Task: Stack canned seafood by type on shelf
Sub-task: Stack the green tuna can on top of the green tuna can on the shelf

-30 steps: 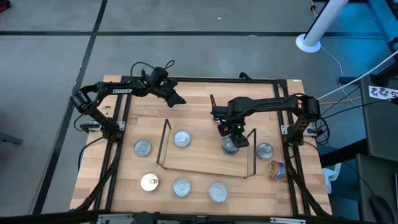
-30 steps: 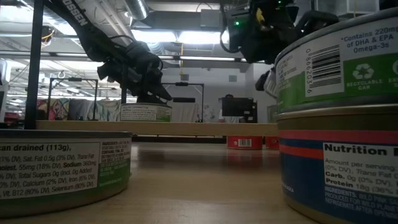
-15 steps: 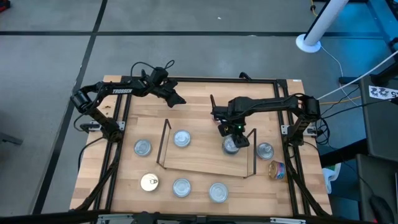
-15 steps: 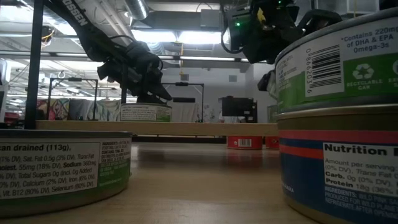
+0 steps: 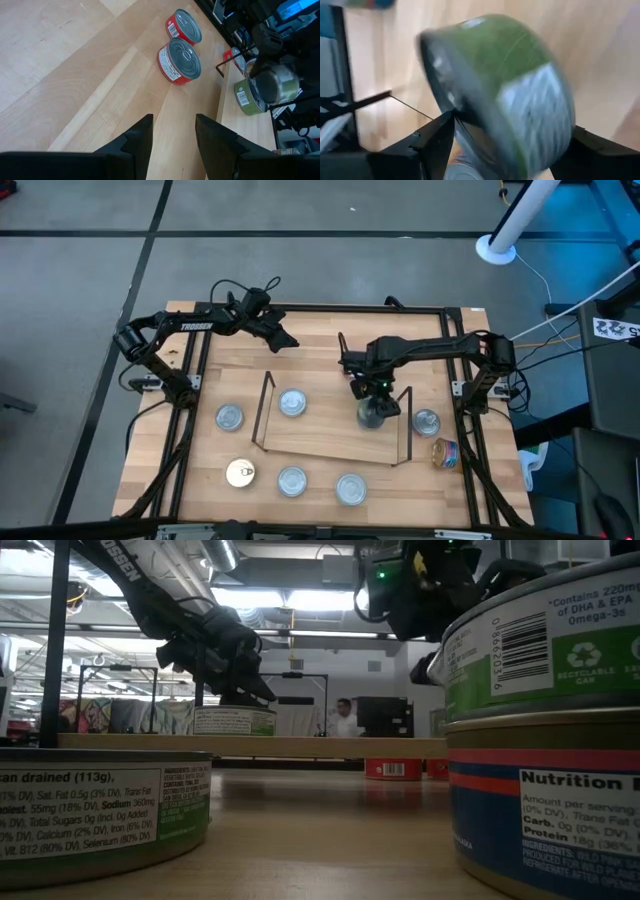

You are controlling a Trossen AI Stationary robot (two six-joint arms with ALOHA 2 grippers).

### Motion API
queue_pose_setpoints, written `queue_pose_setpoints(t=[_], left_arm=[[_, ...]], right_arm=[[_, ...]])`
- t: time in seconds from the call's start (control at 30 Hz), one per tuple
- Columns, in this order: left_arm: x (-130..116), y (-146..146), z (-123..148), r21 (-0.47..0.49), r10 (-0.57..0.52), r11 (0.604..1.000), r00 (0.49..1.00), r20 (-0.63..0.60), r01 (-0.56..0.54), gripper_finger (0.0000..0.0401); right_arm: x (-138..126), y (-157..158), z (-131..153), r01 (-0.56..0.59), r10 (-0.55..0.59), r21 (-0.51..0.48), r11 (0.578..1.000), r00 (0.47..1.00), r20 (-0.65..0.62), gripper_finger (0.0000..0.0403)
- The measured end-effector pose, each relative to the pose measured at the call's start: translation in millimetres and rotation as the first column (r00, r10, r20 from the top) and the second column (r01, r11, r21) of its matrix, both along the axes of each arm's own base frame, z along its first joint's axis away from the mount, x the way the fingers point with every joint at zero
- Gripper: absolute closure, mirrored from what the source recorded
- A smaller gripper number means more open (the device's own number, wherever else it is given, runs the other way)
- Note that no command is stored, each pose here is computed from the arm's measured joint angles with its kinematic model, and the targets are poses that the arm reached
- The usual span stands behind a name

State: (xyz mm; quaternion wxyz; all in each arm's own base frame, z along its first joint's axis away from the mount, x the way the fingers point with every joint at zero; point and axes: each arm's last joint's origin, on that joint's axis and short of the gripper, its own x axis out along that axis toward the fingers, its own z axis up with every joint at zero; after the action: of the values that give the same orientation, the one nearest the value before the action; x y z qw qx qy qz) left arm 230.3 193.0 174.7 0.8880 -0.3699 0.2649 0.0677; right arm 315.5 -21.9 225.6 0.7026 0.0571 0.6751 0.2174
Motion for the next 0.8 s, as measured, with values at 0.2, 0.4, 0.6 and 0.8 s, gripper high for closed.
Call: queue_pose_setpoints(t=[0.2,0.4,0.6,0.8], left_arm=[[0.0,0.0,0.0,0.000,0.000,1.000,1.000,0.000,0.000,0.0258],[0.0,0.0,0.0,0.004,-0.002,1.000,1.000,0.000,0.002,0.0258],[0.0,0.0,0.0,0.004,-0.002,1.000,1.000,0.000,0.002,0.0258],[0.1,0.0,0.0,0.004,-0.002,1.000,1.000,0.001,0.002,0.0258]], right_arm=[[-3.2,-0.5,0.1,-0.002,0.001,-0.023,1.000,0.999,-0.036,0.0134],[-4.1,1.8,0.9,0.005,-0.003,0.054,0.999,0.999,-0.041,0.0134],[-3.9,3.5,1.8,0.012,-0.007,0.123,0.992,0.999,-0.035,0.0134],[-6.3,0.7,0.6,0.000,0.000,0.008,1.000,0.998,-0.068,0.0134]])
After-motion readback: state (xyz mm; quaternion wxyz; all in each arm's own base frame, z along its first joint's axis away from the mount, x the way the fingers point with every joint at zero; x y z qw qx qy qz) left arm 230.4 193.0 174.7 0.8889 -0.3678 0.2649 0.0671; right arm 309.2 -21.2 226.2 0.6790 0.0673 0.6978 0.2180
